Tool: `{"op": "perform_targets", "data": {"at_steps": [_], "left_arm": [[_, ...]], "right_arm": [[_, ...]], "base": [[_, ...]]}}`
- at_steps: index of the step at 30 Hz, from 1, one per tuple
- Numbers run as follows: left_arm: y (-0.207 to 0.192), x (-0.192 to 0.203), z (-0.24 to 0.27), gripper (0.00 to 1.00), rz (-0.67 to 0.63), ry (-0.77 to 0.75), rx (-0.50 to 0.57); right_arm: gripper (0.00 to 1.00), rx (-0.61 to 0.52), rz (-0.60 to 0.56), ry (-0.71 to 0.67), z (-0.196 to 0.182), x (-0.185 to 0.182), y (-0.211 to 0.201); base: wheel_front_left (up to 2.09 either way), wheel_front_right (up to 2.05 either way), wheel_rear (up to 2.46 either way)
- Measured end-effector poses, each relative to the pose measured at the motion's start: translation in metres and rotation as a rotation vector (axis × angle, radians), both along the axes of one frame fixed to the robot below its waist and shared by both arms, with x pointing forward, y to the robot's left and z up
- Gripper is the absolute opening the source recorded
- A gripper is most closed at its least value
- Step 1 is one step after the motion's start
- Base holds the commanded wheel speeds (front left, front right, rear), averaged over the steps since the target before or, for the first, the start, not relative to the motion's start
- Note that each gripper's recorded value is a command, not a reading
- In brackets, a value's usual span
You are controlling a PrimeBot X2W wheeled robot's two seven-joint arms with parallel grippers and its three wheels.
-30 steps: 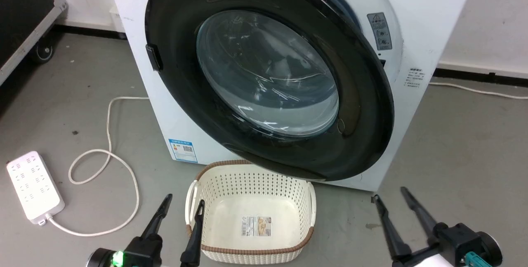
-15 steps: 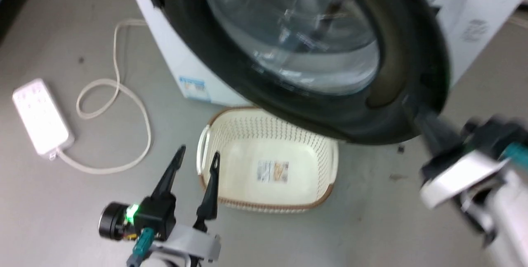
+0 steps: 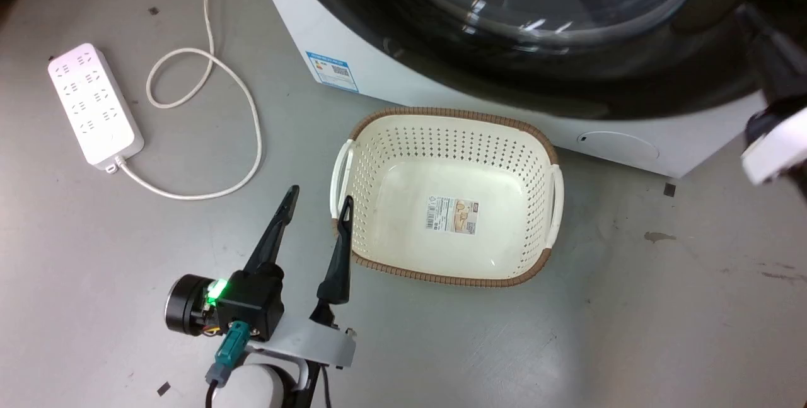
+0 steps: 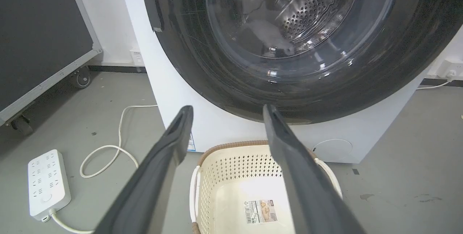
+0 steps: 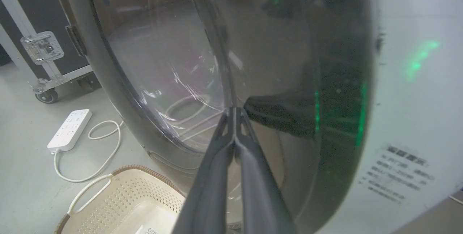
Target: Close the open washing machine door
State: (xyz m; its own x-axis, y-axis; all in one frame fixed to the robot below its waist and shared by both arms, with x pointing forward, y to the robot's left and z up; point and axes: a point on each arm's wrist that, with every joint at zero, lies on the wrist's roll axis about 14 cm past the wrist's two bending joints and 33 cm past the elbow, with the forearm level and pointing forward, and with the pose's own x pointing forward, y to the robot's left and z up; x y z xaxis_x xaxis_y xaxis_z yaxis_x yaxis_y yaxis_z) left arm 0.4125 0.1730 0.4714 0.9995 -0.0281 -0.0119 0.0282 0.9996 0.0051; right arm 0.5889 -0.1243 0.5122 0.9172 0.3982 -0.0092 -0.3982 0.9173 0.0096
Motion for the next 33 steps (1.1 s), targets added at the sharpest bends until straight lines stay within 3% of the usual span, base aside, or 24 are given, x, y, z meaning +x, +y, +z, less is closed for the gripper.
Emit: {"op": "perform_targets", "data": {"at_steps": [5, 11, 12, 13, 14, 22, 33], "left_arm": [[0.001, 0.002, 0.001, 1.00, 0.007, -0.003, -0.001], [0.002, 0.000, 0.015, 1.00, 0.013, -0.042, -0.003], [0.002, -0.001, 0.017, 1.00, 0.011, -0.049, -0.004], [0.002, -0.003, 0.020, 1.00, 0.010, -0.057, -0.002], [0.003, -0.004, 0.024, 1.00, 0.011, -0.066, -0.003], [0.009, -0.036, 0.041, 1.00, 0.029, -0.103, -0.022], [-0.008, -0.058, 0.057, 1.00, -0.044, -0.156, -0.060]], "right_arm": [[0.00, 0.006, -0.052, 0.018, -0.001, 0.017, -0.011], [0.00, 0.013, -0.069, 0.014, 0.000, 0.013, -0.011], [0.19, 0.019, -0.073, 0.002, 0.004, 0.010, -0.011], [0.96, 0.025, -0.075, -0.011, 0.007, 0.006, -0.011], [1.00, 0.037, -0.081, -0.020, 0.010, 0.000, -0.011], [1.00, 0.072, -0.078, -0.036, 0.008, -0.078, -0.008], [1.00, -0.017, -0.210, -0.163, 0.024, -0.190, -0.047]], "base": [[0.00, 0.00, 0.00], [0.00, 0.00, 0.00], [0.00, 0.00, 0.00], [0.00, 0.00, 0.00], [0.00, 0.00, 0.00], [0.00, 0.00, 0.00], [0.00, 0.00, 0.00]]}}
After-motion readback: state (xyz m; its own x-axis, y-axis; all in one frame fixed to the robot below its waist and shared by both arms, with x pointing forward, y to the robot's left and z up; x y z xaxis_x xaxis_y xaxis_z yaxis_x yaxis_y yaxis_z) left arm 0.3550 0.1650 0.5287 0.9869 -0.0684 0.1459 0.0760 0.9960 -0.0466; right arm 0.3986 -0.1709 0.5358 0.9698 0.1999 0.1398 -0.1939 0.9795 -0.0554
